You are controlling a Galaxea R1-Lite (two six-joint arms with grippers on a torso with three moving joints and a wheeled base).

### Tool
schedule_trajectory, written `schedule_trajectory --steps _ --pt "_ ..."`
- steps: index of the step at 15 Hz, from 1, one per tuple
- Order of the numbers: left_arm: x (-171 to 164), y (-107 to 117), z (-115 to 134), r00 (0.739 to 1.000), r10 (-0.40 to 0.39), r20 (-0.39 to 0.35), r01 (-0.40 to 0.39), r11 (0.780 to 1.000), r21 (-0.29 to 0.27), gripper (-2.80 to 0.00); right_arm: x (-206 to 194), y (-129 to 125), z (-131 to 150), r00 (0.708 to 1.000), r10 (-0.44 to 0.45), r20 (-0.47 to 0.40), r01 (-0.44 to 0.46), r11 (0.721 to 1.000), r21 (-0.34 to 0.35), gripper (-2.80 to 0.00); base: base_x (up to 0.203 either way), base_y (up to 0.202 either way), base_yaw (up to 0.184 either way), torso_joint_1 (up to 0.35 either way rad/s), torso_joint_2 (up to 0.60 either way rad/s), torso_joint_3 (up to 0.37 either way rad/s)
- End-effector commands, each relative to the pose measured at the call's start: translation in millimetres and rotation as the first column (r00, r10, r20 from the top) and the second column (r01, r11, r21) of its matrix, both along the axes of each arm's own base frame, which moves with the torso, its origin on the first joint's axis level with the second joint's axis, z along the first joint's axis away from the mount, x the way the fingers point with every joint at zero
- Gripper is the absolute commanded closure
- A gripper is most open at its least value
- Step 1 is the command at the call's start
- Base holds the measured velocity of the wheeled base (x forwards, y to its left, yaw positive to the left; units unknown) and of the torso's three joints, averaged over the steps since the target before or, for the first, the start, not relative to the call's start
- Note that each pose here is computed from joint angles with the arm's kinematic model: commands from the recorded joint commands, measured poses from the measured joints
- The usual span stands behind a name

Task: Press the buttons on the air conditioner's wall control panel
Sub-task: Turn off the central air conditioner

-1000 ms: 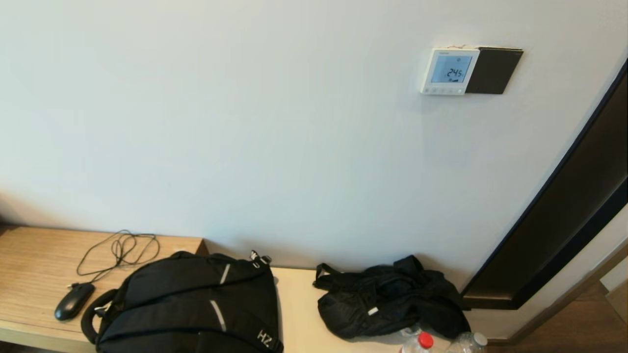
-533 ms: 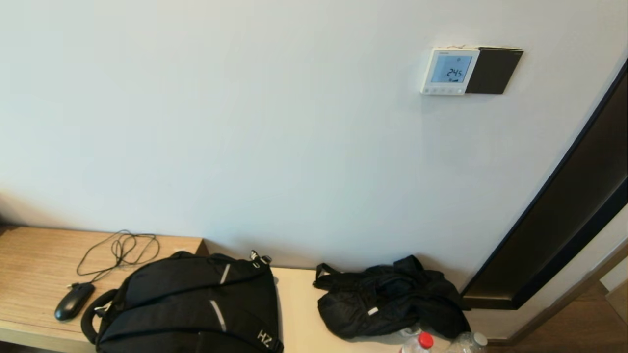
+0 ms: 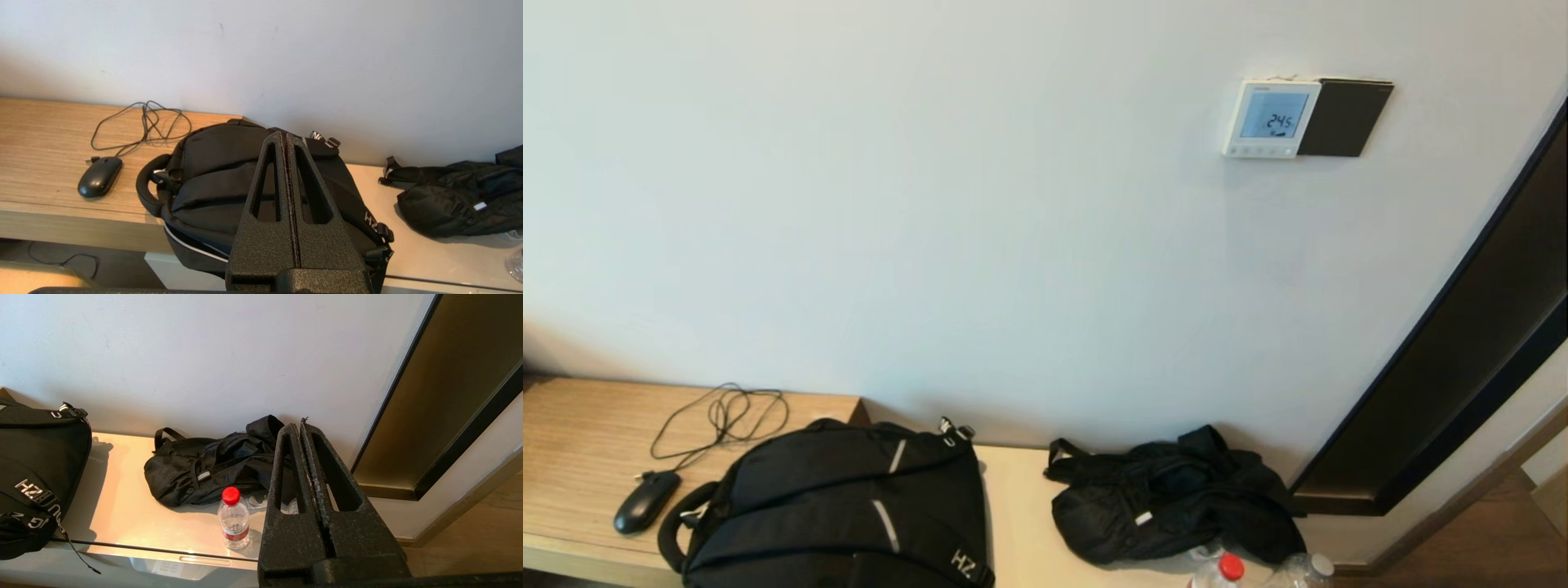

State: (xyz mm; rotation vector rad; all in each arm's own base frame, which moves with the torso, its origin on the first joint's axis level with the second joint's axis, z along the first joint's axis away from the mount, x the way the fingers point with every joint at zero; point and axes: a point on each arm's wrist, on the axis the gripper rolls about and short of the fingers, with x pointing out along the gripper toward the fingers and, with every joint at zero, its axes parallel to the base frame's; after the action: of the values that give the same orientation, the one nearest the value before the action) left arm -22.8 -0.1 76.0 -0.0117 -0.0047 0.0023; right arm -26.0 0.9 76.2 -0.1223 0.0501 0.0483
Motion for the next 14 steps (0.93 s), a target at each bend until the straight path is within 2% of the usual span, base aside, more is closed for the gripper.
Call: schedule_trajectory --steps 1,14 --pt "0.0 0.0 -0.1 1.0 0.001 0.0 -0.001 1.0 -0.001 0.0 -0.3 0.0 -0.1 1.0 0.001 0.003 -0.001 1.0 -0.001 0.0 0.0 0.0 0.0 0.0 0.0 0.0" --pt "0.0 0.0 -0.1 1.0 0.001 0.0 -0.001 1.0 -0.001 0.0 -0.1 0.1 0.0 1.0 -0.002 0.009 0.002 1.0 0.005 0.0 0.0 0.0 0.0 0.0 0.0 0.0"
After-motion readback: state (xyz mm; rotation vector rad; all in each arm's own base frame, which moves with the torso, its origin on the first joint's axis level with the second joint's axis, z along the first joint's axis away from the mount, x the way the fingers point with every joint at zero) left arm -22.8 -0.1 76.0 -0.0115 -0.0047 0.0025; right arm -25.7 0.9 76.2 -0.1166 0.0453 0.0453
